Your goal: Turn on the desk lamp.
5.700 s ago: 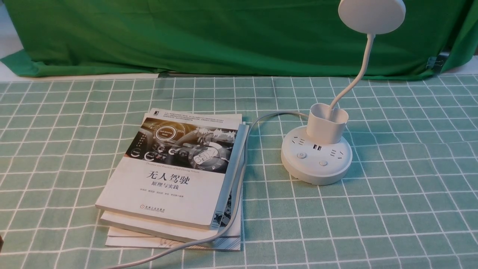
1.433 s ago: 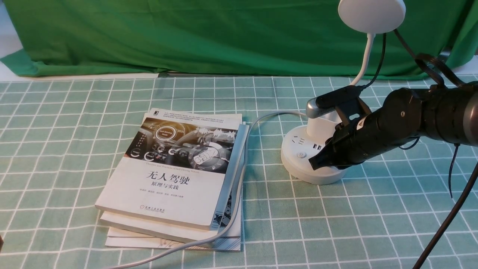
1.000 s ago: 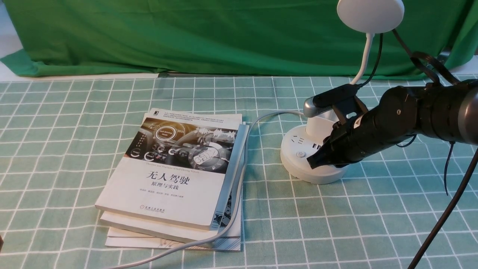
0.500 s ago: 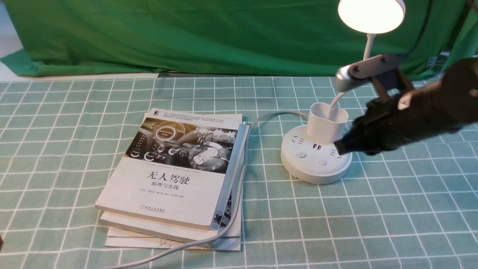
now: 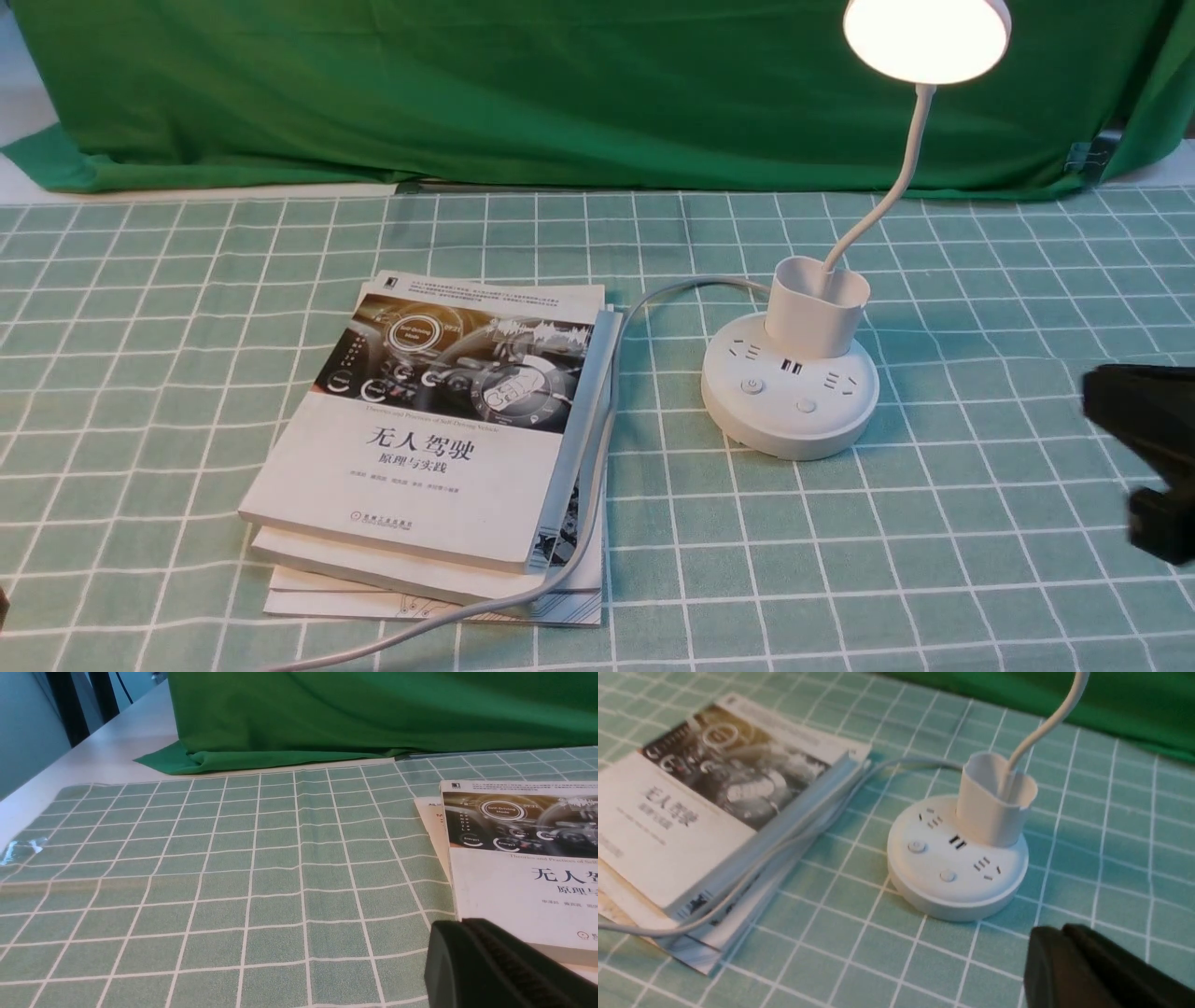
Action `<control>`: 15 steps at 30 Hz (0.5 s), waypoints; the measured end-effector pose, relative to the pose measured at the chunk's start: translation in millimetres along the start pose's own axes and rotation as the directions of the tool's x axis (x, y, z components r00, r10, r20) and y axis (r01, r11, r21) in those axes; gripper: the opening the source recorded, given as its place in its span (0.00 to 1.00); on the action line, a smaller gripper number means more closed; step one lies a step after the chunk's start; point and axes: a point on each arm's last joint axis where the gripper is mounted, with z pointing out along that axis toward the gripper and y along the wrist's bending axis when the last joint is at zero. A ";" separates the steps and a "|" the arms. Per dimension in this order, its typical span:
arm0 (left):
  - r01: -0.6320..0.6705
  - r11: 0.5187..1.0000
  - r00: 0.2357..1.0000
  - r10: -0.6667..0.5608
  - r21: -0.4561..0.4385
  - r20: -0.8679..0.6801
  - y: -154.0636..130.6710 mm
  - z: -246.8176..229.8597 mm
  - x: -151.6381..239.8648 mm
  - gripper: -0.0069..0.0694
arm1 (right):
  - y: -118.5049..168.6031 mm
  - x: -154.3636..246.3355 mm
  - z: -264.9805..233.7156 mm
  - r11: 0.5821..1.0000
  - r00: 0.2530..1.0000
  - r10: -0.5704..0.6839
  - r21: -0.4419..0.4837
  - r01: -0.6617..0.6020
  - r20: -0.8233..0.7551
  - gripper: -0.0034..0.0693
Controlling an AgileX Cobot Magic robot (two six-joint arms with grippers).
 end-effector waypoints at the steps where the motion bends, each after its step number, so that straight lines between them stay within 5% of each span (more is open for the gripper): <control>1: 0.000 1.000 1.000 0.000 0.000 0.000 0.0 0.0 0.0 0.12 | 0.5 2.4 -8.0 1.000 0.999 -0.002 0.003 0.002 0.035 0.15; 15: 0.000 1.000 1.000 0.000 0.000 0.000 0.0 0.0 0.0 0.12 | 1.3 53.4 -43.9 0.999 0.961 -0.018 0.048 0.005 0.277 0.21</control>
